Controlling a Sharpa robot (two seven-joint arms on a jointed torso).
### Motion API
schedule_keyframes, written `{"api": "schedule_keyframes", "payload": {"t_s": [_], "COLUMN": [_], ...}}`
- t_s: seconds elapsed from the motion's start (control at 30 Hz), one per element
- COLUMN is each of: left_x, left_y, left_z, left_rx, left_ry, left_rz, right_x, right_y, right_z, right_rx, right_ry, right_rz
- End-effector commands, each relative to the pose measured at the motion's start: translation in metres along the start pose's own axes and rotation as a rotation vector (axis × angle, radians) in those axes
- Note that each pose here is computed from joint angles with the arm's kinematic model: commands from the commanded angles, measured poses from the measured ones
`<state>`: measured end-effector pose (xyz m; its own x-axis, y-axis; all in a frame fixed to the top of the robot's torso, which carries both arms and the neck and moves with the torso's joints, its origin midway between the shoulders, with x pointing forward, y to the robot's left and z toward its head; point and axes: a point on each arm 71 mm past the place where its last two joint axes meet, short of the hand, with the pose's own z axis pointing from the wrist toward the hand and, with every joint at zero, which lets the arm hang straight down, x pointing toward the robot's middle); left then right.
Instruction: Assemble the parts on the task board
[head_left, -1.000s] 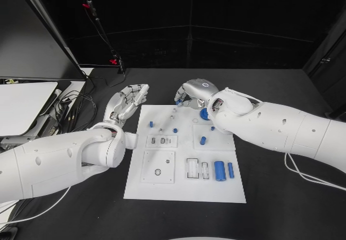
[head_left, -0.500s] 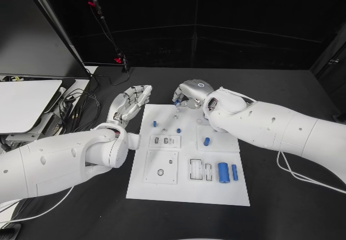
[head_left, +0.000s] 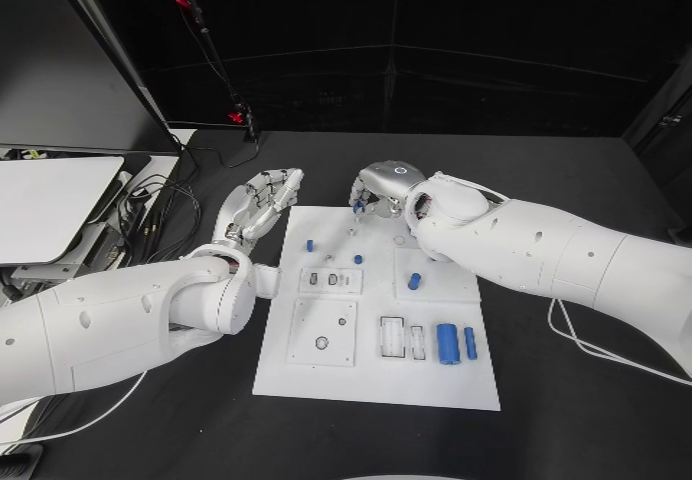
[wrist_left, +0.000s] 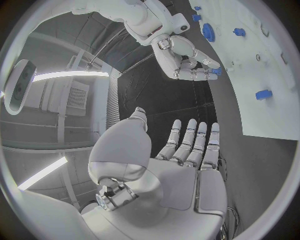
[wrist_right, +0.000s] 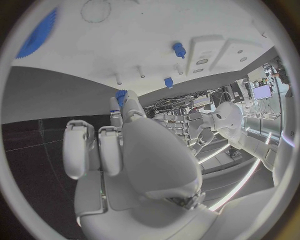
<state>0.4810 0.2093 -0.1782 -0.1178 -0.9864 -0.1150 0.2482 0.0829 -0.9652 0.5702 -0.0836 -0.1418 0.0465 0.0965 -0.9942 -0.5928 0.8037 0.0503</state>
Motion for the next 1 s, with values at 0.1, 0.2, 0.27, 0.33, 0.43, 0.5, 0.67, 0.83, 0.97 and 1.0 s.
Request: {"api": "schedule_keyframes", "payload": {"t_s": [0.1,0.2,0.27,0.33,0.43,0.5,0.67,0.83,0.97,1.0], "left_x": [0.0010,0.0011,0.0012,0.0013,0.0014,0.0015,0.0015,0.0014,0.0008,0.0008], "left_y": [-0.0233,-0.0233,-0.0233,-0.0233,-0.0233,-0.0233,-0.0234,-0.0234,-0.0232,-0.0232], "left_z": [-0.0028,-0.0028,-0.0028,-0.0027,-0.0028,-0.0028,-0.0028,-0.0028,-0.0027,-0.0026], "left_rx": [0.319,0.319,0.319,0.319,0.319,0.319,0.319,0.319,0.319,0.319], "left_ry": [0.012,0.012,0.012,0.013,0.013,0.013,0.013,0.013,0.011,0.011], "left_rz": [-0.005,-0.005,-0.005,-0.006,-0.006,-0.006,-0.006,-0.006,-0.004,-0.004], "right_x": [0.001,0.001,0.001,0.002,0.003,0.005,0.007,0.010,0.011,0.012], "right_y": [0.000,0.000,0.000,0.000,0.000,0.000,0.001,0.000,-0.001,-0.001], "right_z": [0.002,0.003,0.004,0.005,0.006,0.007,0.009,0.009,0.009,0.009], "right_rx": [0.015,0.017,0.019,0.021,0.019,0.018,0.020,0.027,0.033,0.035], "right_ry": [0.018,0.018,0.020,0.022,0.024,0.027,0.035,0.047,0.057,0.060], "right_rz": [-0.017,-0.018,-0.019,-0.020,-0.021,-0.021,-0.021,-0.021,-0.021,-0.021]}}
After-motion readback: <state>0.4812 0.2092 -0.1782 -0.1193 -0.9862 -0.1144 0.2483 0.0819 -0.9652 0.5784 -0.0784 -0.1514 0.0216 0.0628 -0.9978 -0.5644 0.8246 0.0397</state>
